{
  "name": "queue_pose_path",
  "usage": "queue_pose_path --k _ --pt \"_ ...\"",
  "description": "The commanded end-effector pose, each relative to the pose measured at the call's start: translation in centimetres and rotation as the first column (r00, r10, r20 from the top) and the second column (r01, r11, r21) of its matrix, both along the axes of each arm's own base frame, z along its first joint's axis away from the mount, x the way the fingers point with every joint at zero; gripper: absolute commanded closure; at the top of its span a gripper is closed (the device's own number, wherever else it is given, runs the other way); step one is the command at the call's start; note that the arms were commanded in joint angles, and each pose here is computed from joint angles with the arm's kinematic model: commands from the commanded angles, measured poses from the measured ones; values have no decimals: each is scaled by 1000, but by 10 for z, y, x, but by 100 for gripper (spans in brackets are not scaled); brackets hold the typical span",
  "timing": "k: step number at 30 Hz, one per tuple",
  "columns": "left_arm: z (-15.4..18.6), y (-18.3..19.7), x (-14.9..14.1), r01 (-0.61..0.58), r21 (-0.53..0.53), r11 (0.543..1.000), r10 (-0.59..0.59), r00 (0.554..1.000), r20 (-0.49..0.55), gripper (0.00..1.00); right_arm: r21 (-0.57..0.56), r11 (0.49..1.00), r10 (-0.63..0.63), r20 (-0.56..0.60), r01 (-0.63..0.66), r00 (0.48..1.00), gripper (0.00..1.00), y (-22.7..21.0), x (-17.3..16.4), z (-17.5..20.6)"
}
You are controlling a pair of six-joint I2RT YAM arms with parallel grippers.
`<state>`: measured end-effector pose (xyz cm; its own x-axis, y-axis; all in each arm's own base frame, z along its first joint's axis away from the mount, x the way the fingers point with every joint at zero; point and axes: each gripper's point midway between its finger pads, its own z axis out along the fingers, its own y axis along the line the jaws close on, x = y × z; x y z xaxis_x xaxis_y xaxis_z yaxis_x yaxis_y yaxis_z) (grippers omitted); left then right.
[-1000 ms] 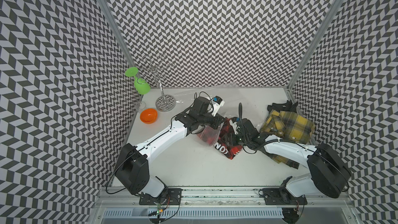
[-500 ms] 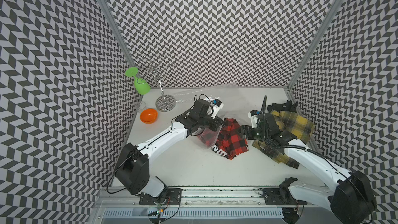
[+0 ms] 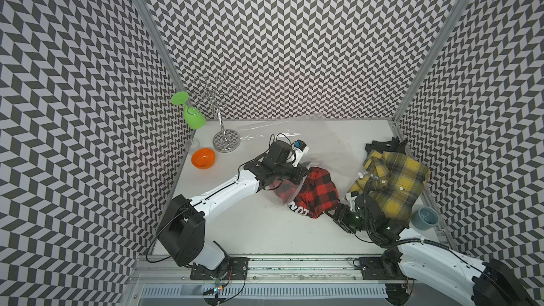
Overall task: Place the folded shirt into the vacuum bag
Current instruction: Place the shirt in the vacuum bag.
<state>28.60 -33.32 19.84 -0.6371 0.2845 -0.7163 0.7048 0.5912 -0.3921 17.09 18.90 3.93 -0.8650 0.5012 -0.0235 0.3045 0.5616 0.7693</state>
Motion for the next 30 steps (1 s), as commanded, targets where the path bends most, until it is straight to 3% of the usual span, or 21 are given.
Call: queue_pose_path --k 1,8,14,17,23,30 --pt "6 -9 -4 30 -19 999 -29 999 22 100 185 977 -116 61 103 991 36 16 25 34" --pt "3 -20 -11 69 -23 997 -69 998 16 100 200 971 -171 215 128 962 50 21 56 60" --pt "0 -20 -14 72 -10 997 -72 997 15 100 192 976 -180 422 107 888 54 33 92 118" --pt "2 -19 -13 69 -12 998 -69 997 21 100 99 987 -161 442 130 883 49 29 103 105" --pt "4 -21 -10 65 -13 998 -64 998 28 100 -44 999 -4 337 20 942 34 31 83 50" --pt "2 -25 -7 63 -17 998 -63 998 17 100 -74 997 18 359 9 933 19 16 65 56"
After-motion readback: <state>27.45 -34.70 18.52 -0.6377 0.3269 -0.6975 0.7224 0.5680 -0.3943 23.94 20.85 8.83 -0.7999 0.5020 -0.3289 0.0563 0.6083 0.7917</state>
